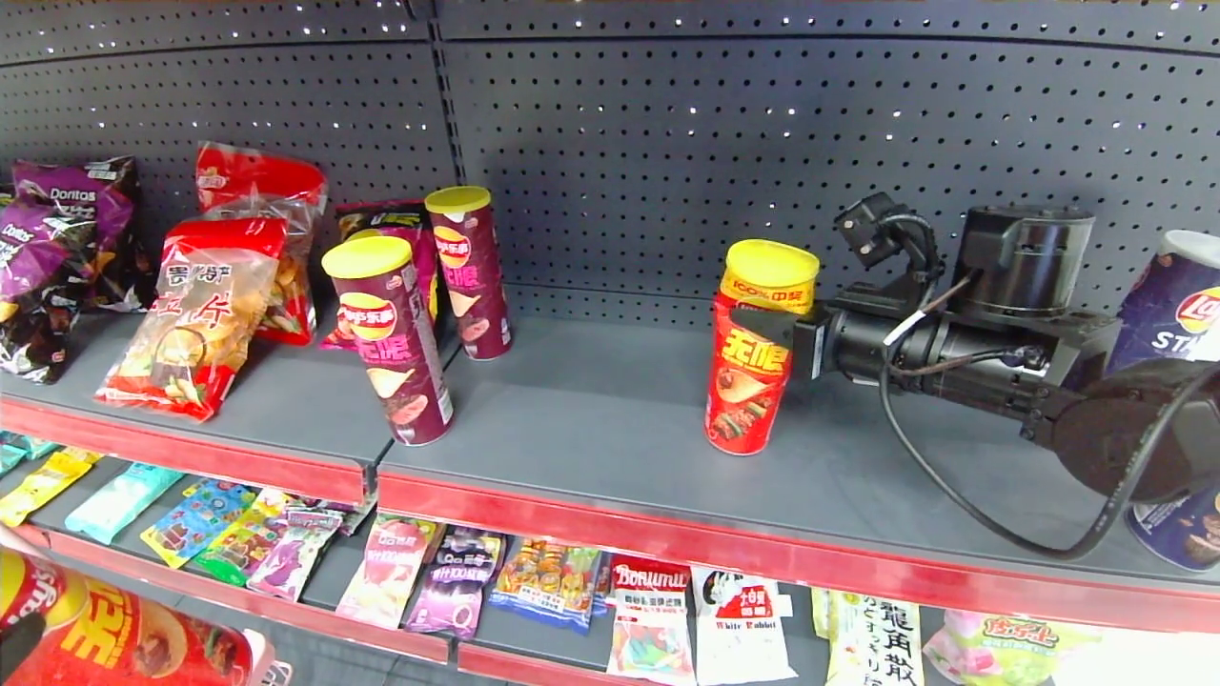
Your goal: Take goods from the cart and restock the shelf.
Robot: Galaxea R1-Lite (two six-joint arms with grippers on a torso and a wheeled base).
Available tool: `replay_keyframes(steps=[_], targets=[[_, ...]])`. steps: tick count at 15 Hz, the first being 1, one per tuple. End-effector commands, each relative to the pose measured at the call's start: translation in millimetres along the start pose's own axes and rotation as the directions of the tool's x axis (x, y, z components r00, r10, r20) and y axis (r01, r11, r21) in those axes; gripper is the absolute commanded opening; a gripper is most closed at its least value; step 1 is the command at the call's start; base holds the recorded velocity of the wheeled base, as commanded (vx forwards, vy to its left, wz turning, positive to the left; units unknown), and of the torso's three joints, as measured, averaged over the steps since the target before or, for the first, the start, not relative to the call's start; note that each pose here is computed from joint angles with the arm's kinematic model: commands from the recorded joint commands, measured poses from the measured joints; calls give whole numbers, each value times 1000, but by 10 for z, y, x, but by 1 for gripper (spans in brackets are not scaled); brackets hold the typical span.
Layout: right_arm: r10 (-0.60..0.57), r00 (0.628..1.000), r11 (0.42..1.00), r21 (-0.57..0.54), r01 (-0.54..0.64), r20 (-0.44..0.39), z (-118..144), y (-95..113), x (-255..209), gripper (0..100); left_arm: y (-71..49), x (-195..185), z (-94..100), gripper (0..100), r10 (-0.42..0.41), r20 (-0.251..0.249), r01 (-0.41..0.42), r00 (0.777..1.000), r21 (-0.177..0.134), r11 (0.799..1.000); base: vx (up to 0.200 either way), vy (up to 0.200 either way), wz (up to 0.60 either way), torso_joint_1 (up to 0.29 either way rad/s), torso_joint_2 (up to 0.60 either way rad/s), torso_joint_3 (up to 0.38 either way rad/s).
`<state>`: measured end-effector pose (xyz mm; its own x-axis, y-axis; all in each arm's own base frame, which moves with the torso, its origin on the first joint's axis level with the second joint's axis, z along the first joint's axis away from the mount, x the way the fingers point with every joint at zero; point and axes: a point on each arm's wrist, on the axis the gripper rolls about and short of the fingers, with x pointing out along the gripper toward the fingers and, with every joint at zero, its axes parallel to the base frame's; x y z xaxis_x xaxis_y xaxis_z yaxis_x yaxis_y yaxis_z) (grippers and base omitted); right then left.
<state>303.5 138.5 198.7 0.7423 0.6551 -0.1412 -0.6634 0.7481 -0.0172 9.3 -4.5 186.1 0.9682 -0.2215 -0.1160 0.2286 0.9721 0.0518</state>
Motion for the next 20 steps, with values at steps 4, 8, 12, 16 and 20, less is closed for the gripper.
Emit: replay_keyframes(steps=[4, 8, 12, 16, 20], targets=[[42, 997, 999, -26, -41, 63, 195, 230, -307, 0, 0, 0, 8, 0, 0, 2, 0, 1000, 0, 1000, 0, 0, 0, 0, 0, 0], [84, 996, 996, -22, -84, 14, 33, 399, -505, 0, 2, 4, 30, 0, -6, 4, 6, 1000, 2, 1000, 0, 0, 0, 0, 0, 0], [115, 993, 993, -35, -114, 14, 27, 364, -480, 0, 8, 32, 47, 0, -8, -5, 8, 1000, 5, 1000, 0, 0, 0, 0, 0, 0], [133, 991, 990, -44, -132, 15, 18, 260, -506, 0, 5, 17, 48, 0, -8, 4, 8, 1000, 7, 1000, 0, 0, 0, 0, 0, 0], [154, 988, 983, -95, -154, -12, -73, 169, -467, 0, 6, 20, 50, 0, -8, 4, 8, 1000, 8, 1000, 0, 0, 0, 0, 0, 0]])
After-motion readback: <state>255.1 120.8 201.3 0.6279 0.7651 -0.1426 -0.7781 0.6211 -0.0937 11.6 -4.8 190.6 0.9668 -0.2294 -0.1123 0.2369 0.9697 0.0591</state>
